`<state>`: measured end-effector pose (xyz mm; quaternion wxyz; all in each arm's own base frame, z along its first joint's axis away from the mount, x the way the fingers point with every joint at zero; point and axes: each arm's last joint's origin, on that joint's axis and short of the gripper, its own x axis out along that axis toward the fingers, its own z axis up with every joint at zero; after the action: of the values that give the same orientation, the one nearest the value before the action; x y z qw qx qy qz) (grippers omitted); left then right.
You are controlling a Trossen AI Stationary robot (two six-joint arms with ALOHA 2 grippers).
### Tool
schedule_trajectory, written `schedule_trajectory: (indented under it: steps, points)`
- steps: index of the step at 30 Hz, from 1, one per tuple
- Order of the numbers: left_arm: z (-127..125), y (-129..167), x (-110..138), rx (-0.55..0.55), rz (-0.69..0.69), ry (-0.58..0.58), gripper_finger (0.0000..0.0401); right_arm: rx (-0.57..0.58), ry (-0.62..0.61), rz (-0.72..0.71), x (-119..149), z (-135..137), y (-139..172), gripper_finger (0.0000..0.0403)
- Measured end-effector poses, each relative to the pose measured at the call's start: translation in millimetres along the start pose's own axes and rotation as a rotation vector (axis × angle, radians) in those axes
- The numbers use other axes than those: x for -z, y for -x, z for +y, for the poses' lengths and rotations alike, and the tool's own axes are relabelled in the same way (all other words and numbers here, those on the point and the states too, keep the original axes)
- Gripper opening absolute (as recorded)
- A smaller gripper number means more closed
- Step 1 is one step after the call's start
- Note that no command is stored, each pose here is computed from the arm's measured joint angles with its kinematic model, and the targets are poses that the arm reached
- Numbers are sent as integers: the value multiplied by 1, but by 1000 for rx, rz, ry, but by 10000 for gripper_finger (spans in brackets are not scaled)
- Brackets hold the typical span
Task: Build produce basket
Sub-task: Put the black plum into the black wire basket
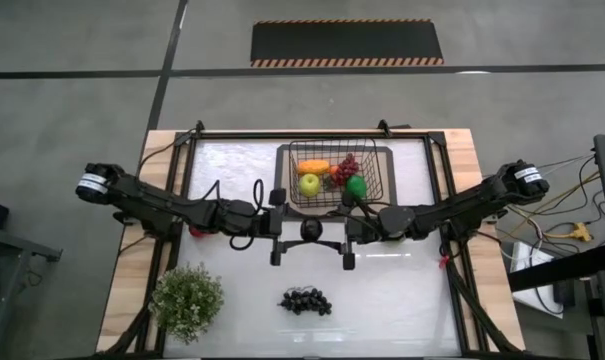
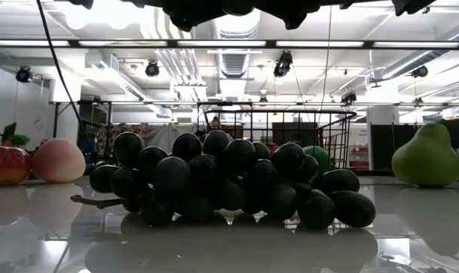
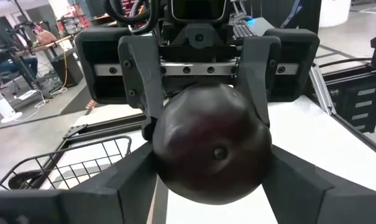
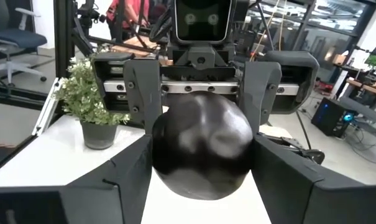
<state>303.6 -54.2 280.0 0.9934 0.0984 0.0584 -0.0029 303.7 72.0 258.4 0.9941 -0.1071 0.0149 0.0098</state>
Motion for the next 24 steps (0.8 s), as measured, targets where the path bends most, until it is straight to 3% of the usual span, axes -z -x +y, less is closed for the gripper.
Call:
schedule_trajectory:
  steps: [9,13,24]
  points:
    - [1,0,0,-24,1,6,310,-1,-14,-2,0,0,0,225]
    - [1,1,0,-29,4,-46,334,-1,-25,-1,0,0,0,225]
    - [14,17,-8,-88,57,-179,340,144,-86,138,-8,-8,8,226]
